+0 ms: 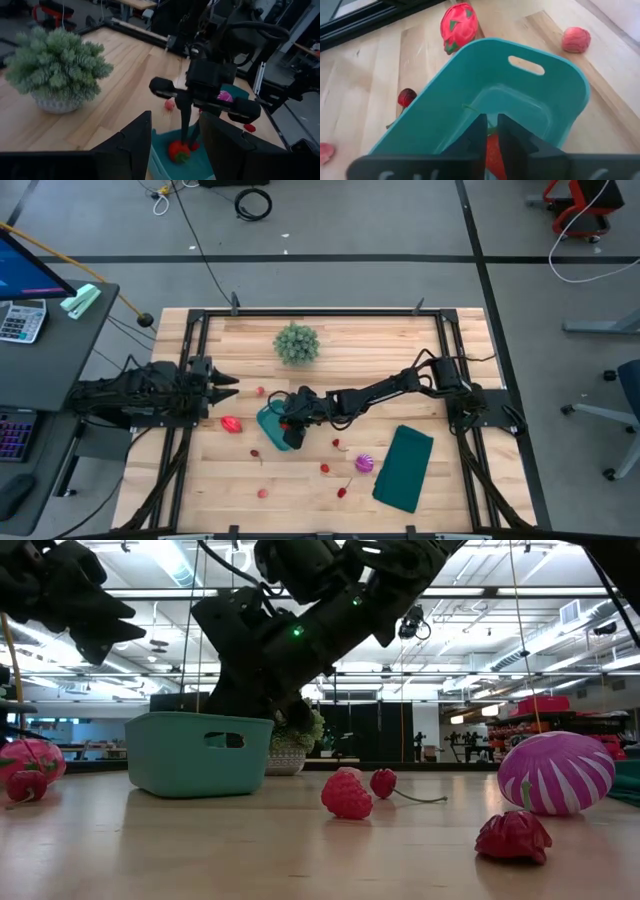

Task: Pick and placing Produce into tupperware
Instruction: Put the pink peach into the green bin

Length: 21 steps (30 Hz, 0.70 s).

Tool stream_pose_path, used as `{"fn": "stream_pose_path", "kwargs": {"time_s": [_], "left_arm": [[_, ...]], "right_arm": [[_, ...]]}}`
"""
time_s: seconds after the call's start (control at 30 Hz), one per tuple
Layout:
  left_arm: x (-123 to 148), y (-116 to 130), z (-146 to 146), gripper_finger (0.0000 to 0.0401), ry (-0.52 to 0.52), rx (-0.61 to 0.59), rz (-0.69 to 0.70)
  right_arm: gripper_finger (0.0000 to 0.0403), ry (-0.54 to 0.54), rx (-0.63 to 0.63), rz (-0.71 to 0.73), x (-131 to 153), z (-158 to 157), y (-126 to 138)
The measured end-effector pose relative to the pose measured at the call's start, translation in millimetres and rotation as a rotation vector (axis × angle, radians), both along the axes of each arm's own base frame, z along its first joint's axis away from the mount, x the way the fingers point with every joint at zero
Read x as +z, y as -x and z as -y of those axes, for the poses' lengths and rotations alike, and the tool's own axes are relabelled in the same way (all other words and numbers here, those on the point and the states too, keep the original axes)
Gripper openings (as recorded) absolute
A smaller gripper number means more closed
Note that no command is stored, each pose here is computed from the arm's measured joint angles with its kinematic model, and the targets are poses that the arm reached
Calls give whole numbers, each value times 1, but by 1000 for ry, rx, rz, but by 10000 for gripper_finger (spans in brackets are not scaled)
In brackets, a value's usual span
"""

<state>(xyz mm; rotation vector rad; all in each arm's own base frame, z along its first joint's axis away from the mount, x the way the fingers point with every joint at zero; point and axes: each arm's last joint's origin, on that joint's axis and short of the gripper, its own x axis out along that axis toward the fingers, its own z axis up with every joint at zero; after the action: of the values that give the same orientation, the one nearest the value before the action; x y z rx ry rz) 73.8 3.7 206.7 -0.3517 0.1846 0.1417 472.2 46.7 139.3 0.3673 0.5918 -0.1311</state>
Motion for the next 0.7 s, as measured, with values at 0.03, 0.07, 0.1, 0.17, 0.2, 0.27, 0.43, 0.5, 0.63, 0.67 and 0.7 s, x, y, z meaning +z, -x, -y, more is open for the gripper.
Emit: {"fn": "stream_pose_path", "kwargs": {"time_s": [0.03,0.07,0.1,0.17,0.2,0.27,0.43,0.5,0.63,0.67,0.7], "left_arm": [[-1,0,0,174,12,3,-10],[-2,-1,0,175,20,5,-21],[-2,-2,0,177,20,5,-29],[-4,-4,0,180,20,5,-47],[-7,-5,0,182,19,5,-64],[-14,-9,0,186,13,3,-103],[-37,-20,-1,199,2,30,-223],[-46,-22,-3,204,-20,89,-270],[-53,-26,-6,211,-155,153,-364],[-54,-27,-6,214,-174,156,-384],[-56,-28,-7,216,-180,161,-400]], "right_arm": [[61,0,0,1,0,0,0],[68,0,0,2,0,0,0],[74,1,0,3,0,0,0],[86,2,0,8,1,0,0],[91,6,3,14,1,0,-1],[99,31,19,22,3,0,-1],[107,68,40,78,22,3,0],[106,68,33,98,33,6,1],[103,66,23,128,52,10,5],[103,66,23,134,57,10,6],[103,67,26,149,62,9,7]]}}
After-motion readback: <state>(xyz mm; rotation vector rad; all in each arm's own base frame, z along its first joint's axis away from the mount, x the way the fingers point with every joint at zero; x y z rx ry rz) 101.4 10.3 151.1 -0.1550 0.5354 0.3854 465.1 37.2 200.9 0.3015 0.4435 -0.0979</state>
